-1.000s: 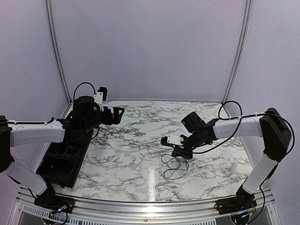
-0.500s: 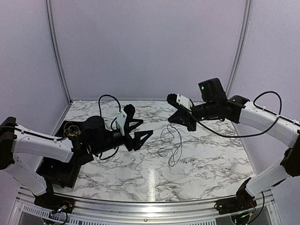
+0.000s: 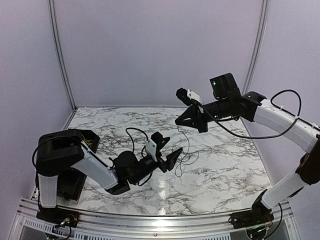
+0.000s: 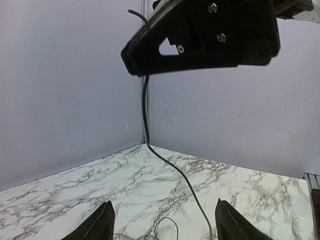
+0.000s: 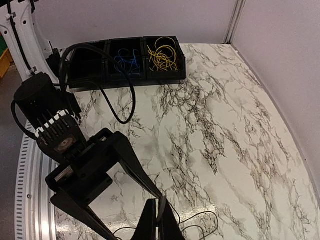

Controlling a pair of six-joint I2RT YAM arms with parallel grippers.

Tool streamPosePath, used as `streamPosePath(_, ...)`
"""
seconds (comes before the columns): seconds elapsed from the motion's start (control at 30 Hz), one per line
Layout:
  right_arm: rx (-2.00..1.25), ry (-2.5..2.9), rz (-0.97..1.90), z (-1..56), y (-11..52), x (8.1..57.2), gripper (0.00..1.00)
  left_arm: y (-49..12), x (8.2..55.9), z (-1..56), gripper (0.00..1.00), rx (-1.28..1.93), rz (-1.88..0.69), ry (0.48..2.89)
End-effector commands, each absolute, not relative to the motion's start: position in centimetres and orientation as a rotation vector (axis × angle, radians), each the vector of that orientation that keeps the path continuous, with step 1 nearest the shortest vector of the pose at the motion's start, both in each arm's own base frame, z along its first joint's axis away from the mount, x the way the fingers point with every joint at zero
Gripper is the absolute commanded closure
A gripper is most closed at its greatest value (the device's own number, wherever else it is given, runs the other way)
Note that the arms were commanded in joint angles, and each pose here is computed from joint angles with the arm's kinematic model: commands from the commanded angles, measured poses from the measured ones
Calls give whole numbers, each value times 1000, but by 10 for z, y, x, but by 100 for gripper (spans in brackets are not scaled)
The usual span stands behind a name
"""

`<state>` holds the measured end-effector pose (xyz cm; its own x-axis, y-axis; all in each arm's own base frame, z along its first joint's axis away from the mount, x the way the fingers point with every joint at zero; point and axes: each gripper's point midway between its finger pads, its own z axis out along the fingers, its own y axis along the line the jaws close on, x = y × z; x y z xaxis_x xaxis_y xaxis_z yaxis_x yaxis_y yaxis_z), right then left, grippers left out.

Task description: Untangle the cables

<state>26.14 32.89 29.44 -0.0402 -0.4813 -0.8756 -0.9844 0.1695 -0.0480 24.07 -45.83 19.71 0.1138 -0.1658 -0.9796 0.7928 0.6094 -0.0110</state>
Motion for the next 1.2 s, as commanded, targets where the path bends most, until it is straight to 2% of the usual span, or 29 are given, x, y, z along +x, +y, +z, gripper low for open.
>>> streamPosePath(0.0,-1423,1633,861,307,332,252,100,-465,247,263,31,425,-844,1042)
streamPosePath(0.13,-1438,1586,912,326,334,244,100,-496,261,254,41,451,-853,1093)
streamPosePath(0.37,-1383,1429,856,402,320,242,100,-509,268,209,78,472,-917,1204)
streamPosePath(0.53,-1266,1336,804,464,293,258,100,-508,258,184,87,492,-994,1265)
streamPosePath(0.77,-1162,1237,770,528,263,263,100,-505,254,141,93,533,-986,1375)
streamPosePath(0.97,-1146,1212,794,542,262,261,100,-492,251,123,92,515,-975,1438)
streamPosePath(1.07,-1149,1251,802,523,265,268,100,-477,245,129,88,478,-974,1442)
streamPosePath(1.17,-1156,1294,812,501,267,274,100,-451,238,135,76,435,-948,1452)
